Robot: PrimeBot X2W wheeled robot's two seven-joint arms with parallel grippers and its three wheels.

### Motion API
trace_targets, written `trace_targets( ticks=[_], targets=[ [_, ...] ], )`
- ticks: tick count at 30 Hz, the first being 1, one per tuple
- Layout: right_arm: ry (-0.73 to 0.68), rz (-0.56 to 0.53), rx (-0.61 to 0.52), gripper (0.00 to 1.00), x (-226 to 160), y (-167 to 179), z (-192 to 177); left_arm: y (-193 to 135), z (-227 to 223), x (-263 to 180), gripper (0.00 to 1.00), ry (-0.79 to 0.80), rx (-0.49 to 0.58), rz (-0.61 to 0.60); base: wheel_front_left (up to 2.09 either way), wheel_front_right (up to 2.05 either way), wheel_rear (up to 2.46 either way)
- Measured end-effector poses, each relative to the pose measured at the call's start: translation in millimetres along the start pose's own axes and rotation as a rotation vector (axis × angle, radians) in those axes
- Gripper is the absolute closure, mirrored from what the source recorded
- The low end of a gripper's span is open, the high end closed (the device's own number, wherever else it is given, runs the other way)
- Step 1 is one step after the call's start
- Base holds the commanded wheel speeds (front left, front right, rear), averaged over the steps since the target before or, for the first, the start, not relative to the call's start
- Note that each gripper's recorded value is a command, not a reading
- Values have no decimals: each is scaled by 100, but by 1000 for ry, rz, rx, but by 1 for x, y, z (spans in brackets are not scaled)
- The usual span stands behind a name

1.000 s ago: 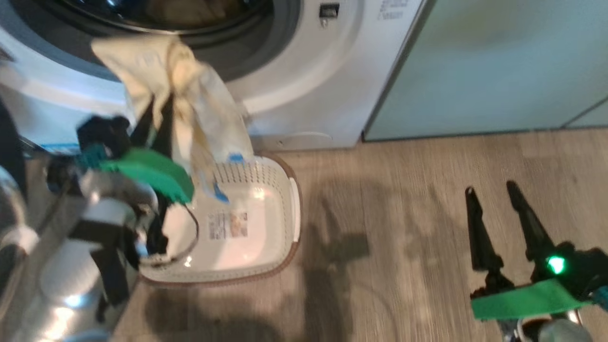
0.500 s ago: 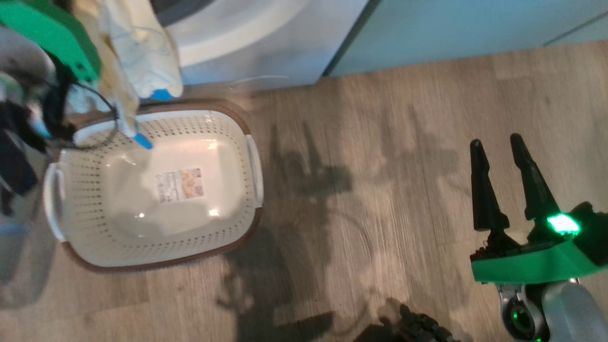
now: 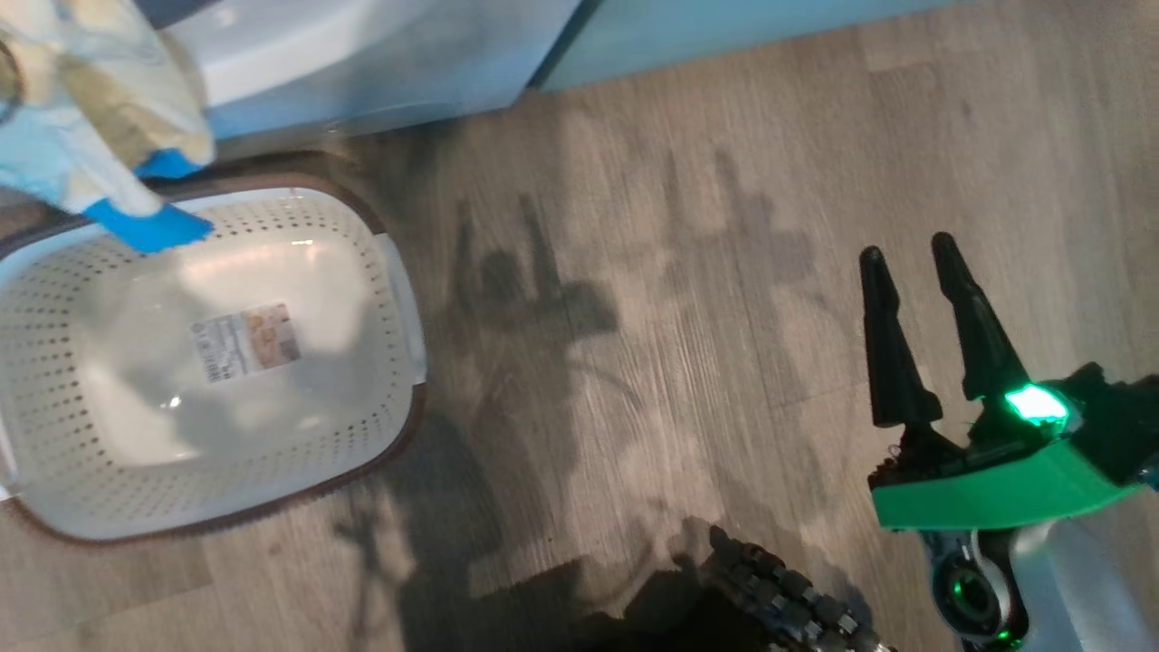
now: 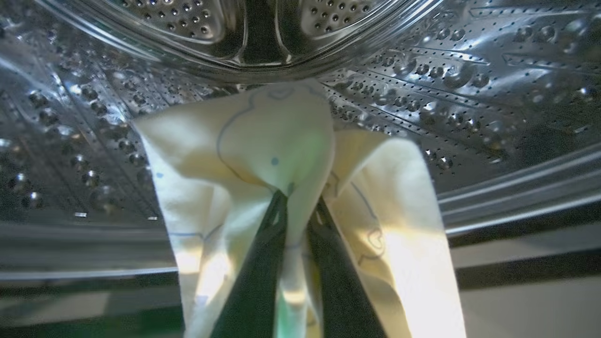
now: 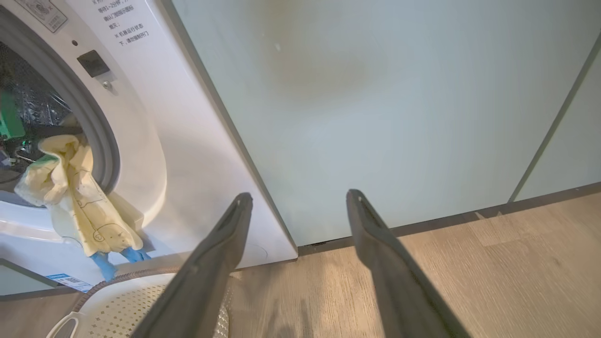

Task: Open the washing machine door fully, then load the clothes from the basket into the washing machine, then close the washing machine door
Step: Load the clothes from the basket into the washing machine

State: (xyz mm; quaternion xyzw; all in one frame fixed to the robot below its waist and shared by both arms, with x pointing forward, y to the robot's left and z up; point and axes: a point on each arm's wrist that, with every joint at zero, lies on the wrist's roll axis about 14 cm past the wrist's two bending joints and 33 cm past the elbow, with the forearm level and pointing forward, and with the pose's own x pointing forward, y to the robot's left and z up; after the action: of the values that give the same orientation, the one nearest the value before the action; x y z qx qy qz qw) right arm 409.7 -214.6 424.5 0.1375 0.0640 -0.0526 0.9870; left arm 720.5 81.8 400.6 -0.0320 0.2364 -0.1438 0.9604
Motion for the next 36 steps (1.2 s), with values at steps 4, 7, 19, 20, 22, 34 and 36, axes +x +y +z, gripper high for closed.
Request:
trace_targets(
  ticks=[4,7,19,20,22,34,36],
  targets=[
    [9,-12,6,0,-1,-3,-2,8,8,15,100,-5,6,26,0,0,0],
    [28,-12,8,0,-3,-1,-6,12,15,26,100,-44,7,38,0,0,0],
    [65,-5,-7,0,-4,3,-17,15,80,38,100,-385,94,88,0,0,0],
    [65,-4,-7,0,-4,3,-18,16,89,37,100,-419,103,96,0,0,0],
    [67,0,-8,0,-3,4,-18,18,120,30,100,-534,130,113,0,0,0],
    [64,33,-2,0,6,12,-21,20,133,37,100,-590,152,125,0,0,0],
    [67,36,0,0,6,13,-22,23,123,42,100,-541,139,127,0,0,0]
  ],
)
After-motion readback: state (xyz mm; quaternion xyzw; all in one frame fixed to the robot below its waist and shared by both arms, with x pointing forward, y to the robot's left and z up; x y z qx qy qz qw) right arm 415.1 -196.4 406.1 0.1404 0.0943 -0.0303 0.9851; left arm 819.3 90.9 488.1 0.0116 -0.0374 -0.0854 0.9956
